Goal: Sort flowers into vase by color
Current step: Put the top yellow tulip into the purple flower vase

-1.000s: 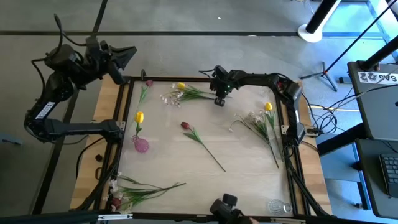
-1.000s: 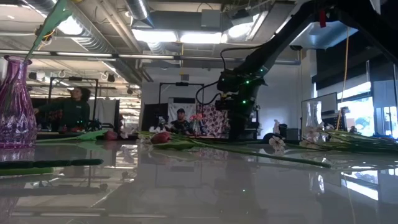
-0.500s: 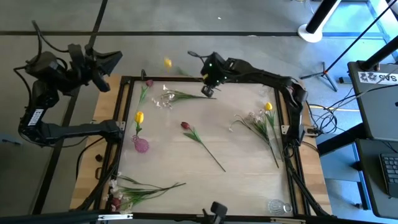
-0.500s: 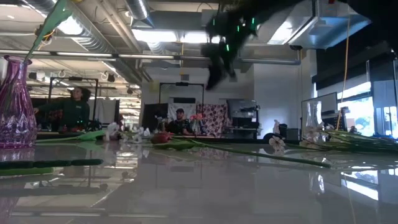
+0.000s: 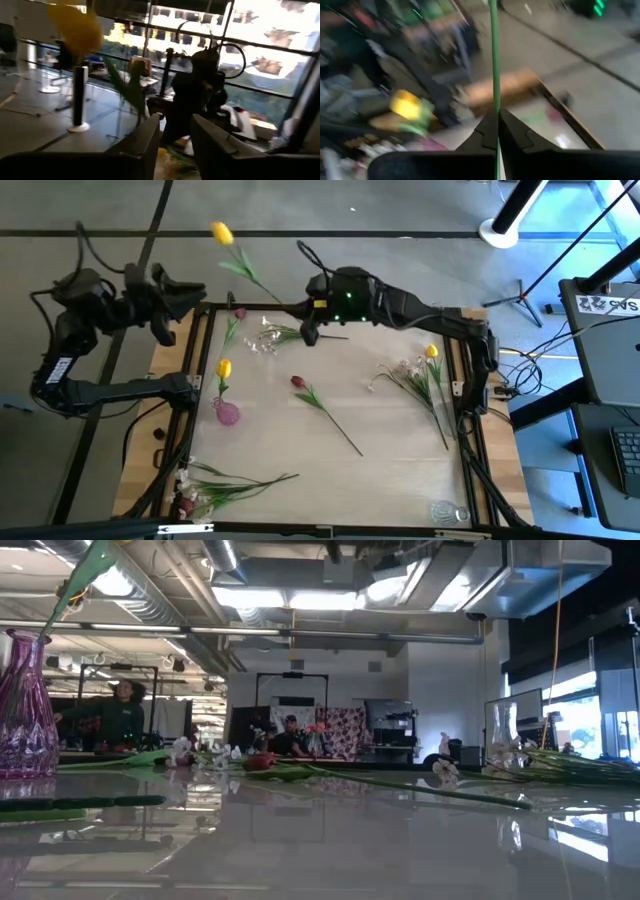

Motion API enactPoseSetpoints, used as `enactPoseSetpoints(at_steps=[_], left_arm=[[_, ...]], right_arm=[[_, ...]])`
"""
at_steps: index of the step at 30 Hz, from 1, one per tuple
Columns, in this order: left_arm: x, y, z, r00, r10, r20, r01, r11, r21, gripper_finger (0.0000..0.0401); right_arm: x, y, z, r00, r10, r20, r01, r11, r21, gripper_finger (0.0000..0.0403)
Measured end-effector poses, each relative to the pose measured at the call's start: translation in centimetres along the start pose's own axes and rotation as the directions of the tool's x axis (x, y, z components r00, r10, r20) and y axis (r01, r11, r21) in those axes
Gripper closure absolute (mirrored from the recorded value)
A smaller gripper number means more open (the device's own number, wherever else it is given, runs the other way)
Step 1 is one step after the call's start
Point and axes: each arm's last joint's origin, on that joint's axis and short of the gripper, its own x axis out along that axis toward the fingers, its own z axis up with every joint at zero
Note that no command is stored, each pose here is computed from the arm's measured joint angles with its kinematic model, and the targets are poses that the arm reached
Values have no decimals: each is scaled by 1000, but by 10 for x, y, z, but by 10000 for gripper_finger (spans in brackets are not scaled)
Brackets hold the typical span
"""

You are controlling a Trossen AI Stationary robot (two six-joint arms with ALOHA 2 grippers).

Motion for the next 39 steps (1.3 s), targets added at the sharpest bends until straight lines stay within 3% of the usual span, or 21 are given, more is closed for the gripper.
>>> enactPoseSetpoints(at_steps=[5,12,18,22,27,32,39], left_arm=[[25,0,-15,976,-212,59,213,977,-9,241],[67,-13,-32,900,-400,175,405,914,7,206],[94,-26,-42,909,-380,173,381,924,26,205],[93,-29,-34,887,-383,256,384,922,48,205],[93,-28,-31,895,-331,298,335,941,38,212],[92,-26,-29,899,-285,332,294,955,23,236],[86,-26,-26,891,-298,343,317,949,2,294]], right_arm=[[-13,43,23,970,143,195,-125,987,-99,402],[-16,61,22,958,191,212,-162,976,-146,402],[-16,68,19,961,178,212,-151,979,-140,402],[-16,69,19,964,161,211,-134,981,-137,402],[-11,67,16,966,155,208,-128,982,-135,402],[-6,67,13,968,152,199,-124,982,-145,402],[-4,66,11,975,118,190,-92,986,-140,402]])
